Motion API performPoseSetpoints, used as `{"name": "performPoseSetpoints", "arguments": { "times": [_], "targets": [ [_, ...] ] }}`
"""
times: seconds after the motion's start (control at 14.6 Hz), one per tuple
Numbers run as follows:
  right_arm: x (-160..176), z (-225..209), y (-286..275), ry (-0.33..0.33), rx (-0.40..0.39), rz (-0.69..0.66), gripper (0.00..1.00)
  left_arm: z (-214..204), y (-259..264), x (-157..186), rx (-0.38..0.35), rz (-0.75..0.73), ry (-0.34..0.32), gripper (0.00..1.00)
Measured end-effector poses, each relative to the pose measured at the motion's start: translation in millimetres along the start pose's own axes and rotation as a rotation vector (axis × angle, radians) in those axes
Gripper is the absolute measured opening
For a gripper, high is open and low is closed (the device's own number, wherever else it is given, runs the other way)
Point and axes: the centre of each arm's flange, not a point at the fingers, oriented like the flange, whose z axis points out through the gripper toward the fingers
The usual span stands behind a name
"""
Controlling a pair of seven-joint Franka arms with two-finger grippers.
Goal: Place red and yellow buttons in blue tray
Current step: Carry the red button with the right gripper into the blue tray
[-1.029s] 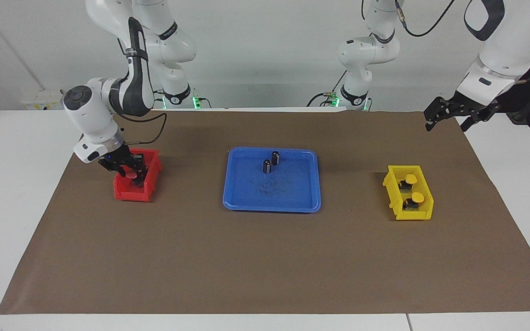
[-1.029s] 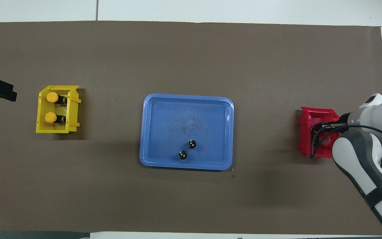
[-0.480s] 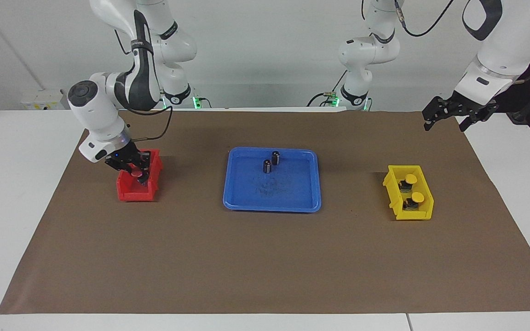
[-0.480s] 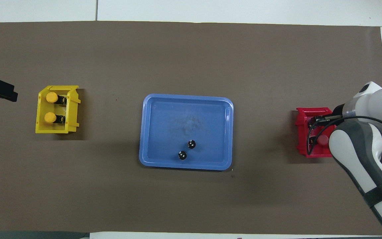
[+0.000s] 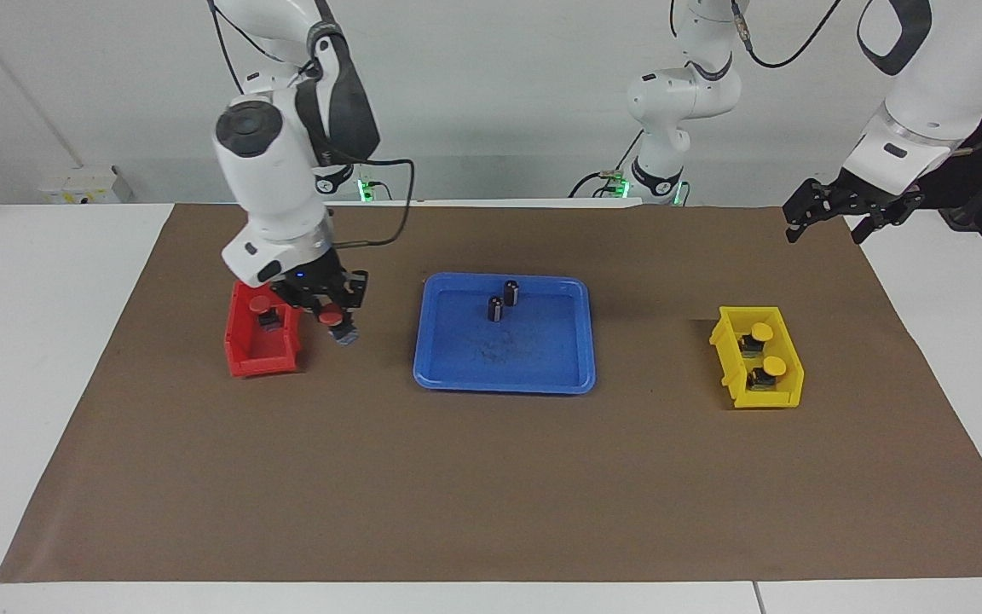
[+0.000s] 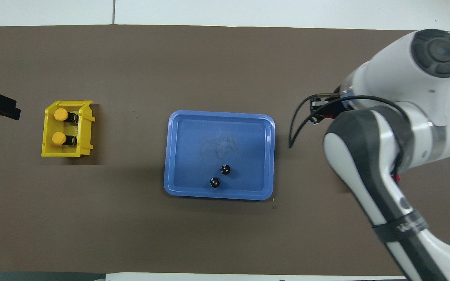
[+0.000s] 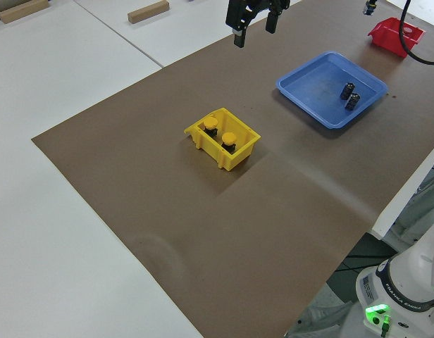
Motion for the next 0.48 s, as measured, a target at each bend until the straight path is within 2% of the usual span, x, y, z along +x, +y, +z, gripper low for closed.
{"name": "performPoseSetpoints", "arguments": {
  "times": [0.21, 0.48],
  "targets": [
    [-21.4, 33.2, -80.9, 0.022, 0.011, 0.063, 0.41, 2.7, -0.4, -4.5, -0.003, -0.002, -0.036, 1.00],
    [-43.9, 89.6, -144.3, 0.014, 0.000, 0.110, 0.41, 2.9, -2.3, -11.9, -0.004, -0.013, -0.065, 1.00]
  ]
}}
